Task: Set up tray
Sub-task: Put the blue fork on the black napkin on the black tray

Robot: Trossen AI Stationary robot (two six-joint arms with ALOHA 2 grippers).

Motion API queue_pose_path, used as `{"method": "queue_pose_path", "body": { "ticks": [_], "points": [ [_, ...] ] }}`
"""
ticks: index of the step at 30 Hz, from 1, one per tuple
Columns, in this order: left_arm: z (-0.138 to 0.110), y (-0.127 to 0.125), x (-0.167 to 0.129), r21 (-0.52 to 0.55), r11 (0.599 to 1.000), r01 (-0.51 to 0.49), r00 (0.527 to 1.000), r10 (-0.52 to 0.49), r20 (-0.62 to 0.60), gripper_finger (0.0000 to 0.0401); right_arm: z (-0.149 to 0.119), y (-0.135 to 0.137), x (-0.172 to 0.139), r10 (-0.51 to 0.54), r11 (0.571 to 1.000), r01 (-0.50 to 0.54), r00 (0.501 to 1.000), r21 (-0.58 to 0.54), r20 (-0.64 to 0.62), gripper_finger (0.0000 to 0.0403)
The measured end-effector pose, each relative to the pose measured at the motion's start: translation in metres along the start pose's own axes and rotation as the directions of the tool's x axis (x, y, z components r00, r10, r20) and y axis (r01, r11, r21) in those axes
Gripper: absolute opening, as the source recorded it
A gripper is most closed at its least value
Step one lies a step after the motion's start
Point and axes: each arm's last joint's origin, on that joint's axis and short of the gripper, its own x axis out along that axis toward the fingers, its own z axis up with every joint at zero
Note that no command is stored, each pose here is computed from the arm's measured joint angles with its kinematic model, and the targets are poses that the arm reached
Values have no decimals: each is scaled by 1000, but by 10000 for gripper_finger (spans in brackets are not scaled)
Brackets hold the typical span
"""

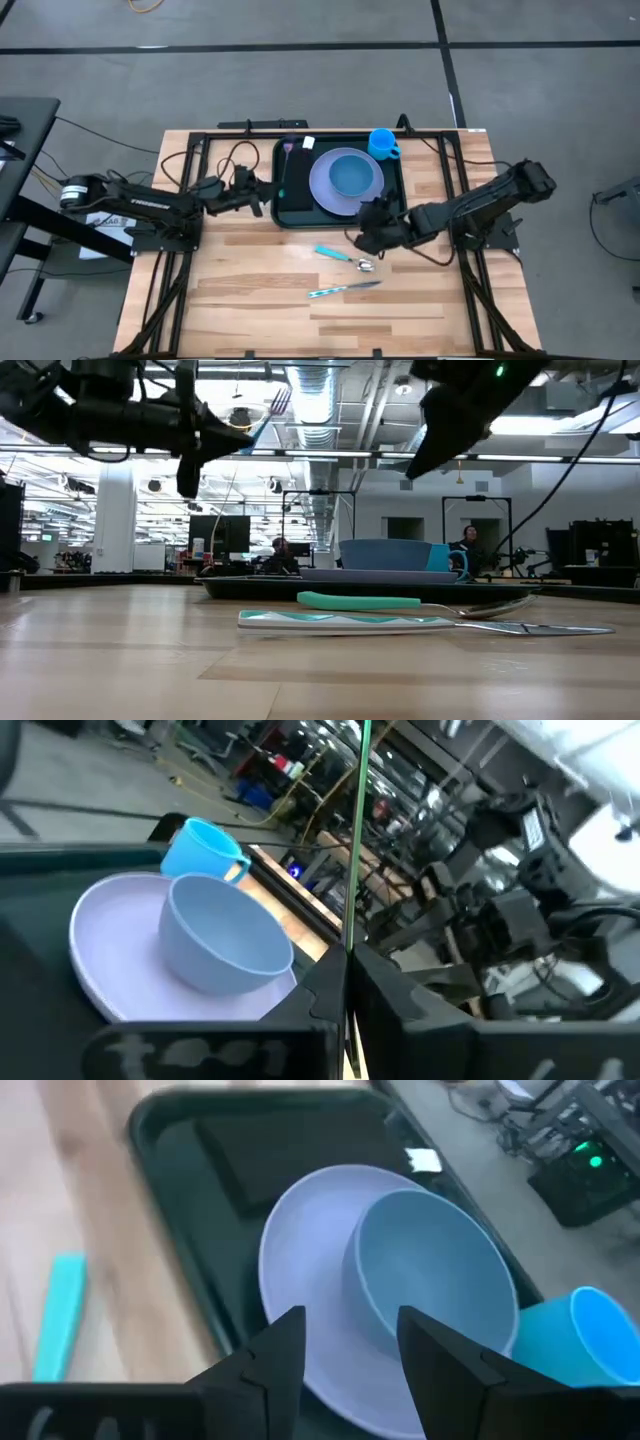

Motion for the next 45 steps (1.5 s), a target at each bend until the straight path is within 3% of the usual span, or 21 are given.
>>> {"method": "queue_pose_path", "body": {
  "ticks": [5,9,13,20,25,29,38,45],
  "points": [
    [-9,5,10,-99,995,9,1000,-7,20,0,-10,-9,14,-9,998,7,999,63,42,153],
    [-21,17,24,-193,980,-44,999,45,2,0,-11,-12,19,-23,998,21,999,58,33,150],
    [-33,43,32,-316,938,-143,990,130,-62,0,-11,-15,21,-33,998,32,999,53,20,149],
    [-36,72,40,-446,887,-123,991,83,-110,0,-11,-15,21,-33,999,33,999,15,21,150],
    [-44,89,40,-547,812,-201,978,134,-161,0,-11,-14,20,-29,999,29,999,13,21,148],
    [-50,94,40,-596,769,-232,972,157,-176,0,-11,-14,20,-28,1000,28,999,13,21,149],
    [-53,92,40,-650,721,-241,970,166,-176,0,-12,-14,20,-7,1000,7,1000,12,15,146],
    [-55,89,40,-757,607,-240,971,149,-188,0,-11,-14,20,-4,1000,3,1000,13,14,148]
  ]
}}
